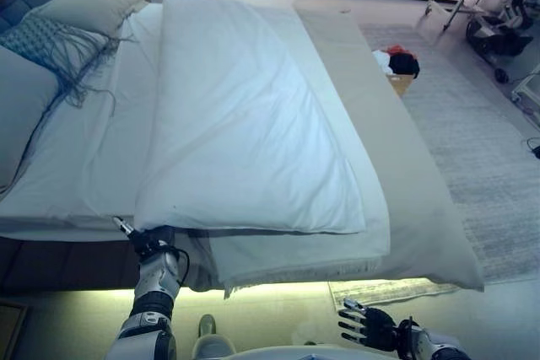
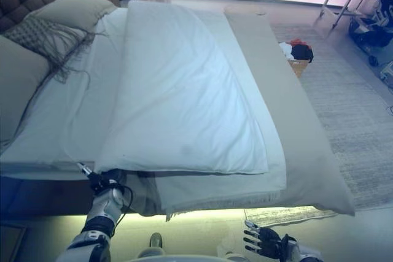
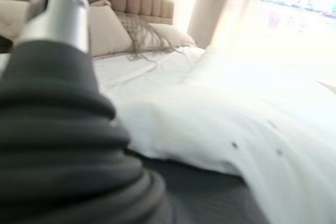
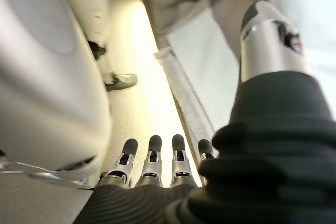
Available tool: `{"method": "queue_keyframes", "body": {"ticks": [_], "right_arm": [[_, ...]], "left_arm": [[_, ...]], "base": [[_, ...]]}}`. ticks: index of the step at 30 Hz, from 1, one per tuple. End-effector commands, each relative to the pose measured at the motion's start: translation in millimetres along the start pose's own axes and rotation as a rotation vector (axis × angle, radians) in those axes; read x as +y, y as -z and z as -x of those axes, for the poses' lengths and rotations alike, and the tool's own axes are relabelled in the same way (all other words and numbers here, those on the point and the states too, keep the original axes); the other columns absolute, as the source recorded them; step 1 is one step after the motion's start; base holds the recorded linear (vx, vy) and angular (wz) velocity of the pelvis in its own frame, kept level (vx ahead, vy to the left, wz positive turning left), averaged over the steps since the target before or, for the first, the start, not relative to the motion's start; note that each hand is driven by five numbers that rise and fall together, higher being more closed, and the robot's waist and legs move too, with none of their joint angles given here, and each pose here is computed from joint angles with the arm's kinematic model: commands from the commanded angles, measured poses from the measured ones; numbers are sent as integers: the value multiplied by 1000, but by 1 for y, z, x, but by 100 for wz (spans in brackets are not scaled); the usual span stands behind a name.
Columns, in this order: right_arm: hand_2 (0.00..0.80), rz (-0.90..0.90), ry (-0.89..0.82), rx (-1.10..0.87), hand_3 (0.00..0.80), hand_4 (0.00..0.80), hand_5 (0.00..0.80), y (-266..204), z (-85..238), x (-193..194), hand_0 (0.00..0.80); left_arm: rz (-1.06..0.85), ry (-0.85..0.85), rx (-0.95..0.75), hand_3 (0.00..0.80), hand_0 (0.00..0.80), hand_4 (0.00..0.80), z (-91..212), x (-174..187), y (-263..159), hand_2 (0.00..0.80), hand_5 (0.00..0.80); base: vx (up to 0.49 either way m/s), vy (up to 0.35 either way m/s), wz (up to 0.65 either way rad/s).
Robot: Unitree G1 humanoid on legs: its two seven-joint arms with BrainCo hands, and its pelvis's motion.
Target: Make the bed neatly
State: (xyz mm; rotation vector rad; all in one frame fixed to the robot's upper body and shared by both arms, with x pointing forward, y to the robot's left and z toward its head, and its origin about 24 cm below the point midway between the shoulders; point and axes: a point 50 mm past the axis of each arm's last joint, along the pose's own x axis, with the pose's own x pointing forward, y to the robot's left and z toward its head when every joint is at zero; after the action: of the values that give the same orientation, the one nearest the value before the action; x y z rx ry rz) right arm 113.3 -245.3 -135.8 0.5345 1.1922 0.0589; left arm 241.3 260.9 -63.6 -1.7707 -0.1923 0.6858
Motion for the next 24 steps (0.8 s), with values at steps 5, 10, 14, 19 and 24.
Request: {"method": "queue_keyframes", "body": {"ticks": [5,10,14,19,24], "right_arm": [[0,-107,116,-132,0,0,0,-21,14,-24,0],[0,-134,213,-168,0,0,0,-24,20,-37,0],[0,-166,256,-167,0,0,0,-17,24,-44,0],[0,-174,323,-165,0,0,0,-17,32,-56,0],[0,-84,371,-160,0,0,0,-25,38,-61,0]], "left_arm": [[-7,269,-217,0,0,0,-14,-61,-72,0,0],[-25,358,-248,0,0,0,-12,-83,-92,0,0],[-54,481,-258,0,0,0,-11,-123,-104,0,0],[-110,636,-278,0,0,0,-8,-187,-111,0,0],[-195,681,-311,0,0,0,0,-231,-125,0,0]], "base": [[-17,-28,3],[-17,-20,1],[-29,35,5],[-6,107,-3],[16,157,-7]]}}
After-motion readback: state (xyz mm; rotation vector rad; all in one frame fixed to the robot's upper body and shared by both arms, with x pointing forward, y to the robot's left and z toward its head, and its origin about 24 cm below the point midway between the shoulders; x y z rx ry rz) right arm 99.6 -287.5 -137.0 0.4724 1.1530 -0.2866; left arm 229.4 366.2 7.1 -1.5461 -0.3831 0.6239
